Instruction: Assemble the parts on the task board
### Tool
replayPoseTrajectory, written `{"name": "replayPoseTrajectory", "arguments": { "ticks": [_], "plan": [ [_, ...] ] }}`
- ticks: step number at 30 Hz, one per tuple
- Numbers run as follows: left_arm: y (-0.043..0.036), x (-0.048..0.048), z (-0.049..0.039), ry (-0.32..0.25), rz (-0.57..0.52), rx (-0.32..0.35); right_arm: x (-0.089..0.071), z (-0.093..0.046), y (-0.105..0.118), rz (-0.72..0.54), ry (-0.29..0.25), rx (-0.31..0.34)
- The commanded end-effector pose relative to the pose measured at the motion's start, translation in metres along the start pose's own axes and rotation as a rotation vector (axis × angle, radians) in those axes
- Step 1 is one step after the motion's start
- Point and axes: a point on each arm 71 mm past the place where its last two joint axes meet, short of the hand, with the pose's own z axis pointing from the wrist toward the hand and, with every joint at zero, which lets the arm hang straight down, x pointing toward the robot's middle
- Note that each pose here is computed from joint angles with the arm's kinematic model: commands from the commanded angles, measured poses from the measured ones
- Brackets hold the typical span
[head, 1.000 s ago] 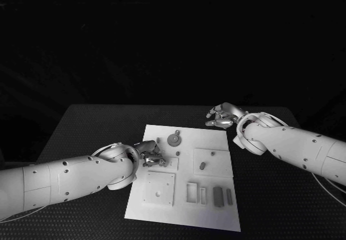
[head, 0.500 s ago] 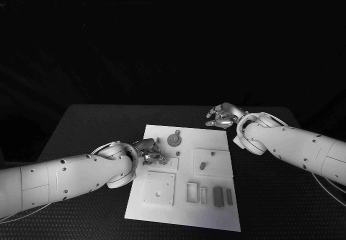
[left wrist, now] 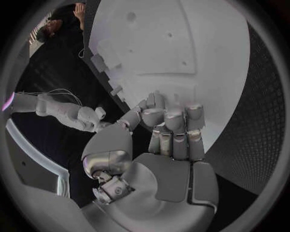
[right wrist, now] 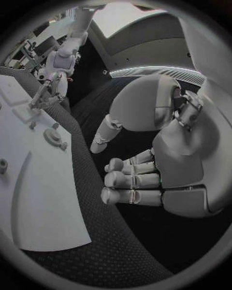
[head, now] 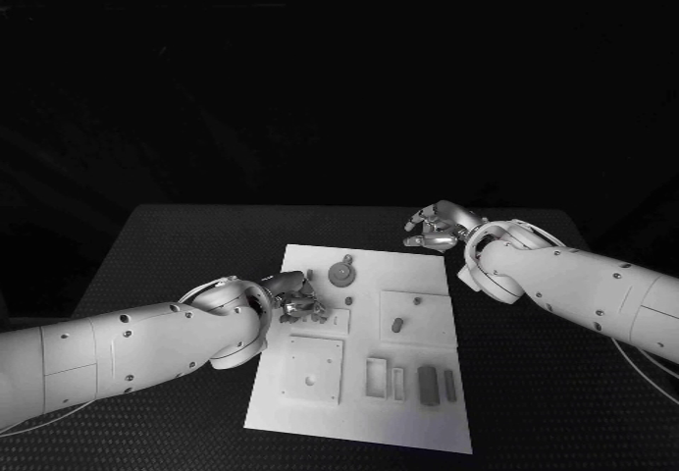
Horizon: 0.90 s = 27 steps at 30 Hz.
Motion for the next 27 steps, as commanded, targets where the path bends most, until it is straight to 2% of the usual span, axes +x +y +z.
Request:
{"name": "replayPoseTrajectory", "arguments": {
  "ticks": [1,13,17,27],
  "plan": [
    [-0.0038,-0.0002,0.0003,-0.015,0.06,0.019,0.0007,-0.0002,0.0005,-0.001,0.01,-0.008],
    [-0.0018,0.0001,0.0017,-0.019,0.077,0.0,0.0008,-0.0003,0.0008,-0.001,0.01,-0.008],
    [-0.0012,0.0027,0.0019,0.02,0.09,0.002,0.0008,-0.0003,0.0008,-0.001,0.01,-0.009],
    [-0.0023,0.0031,0.0028,0.017,0.108,0.0,0.0007,-0.0003,0.0007,-0.001,0.01,-0.009]
  ]
}}
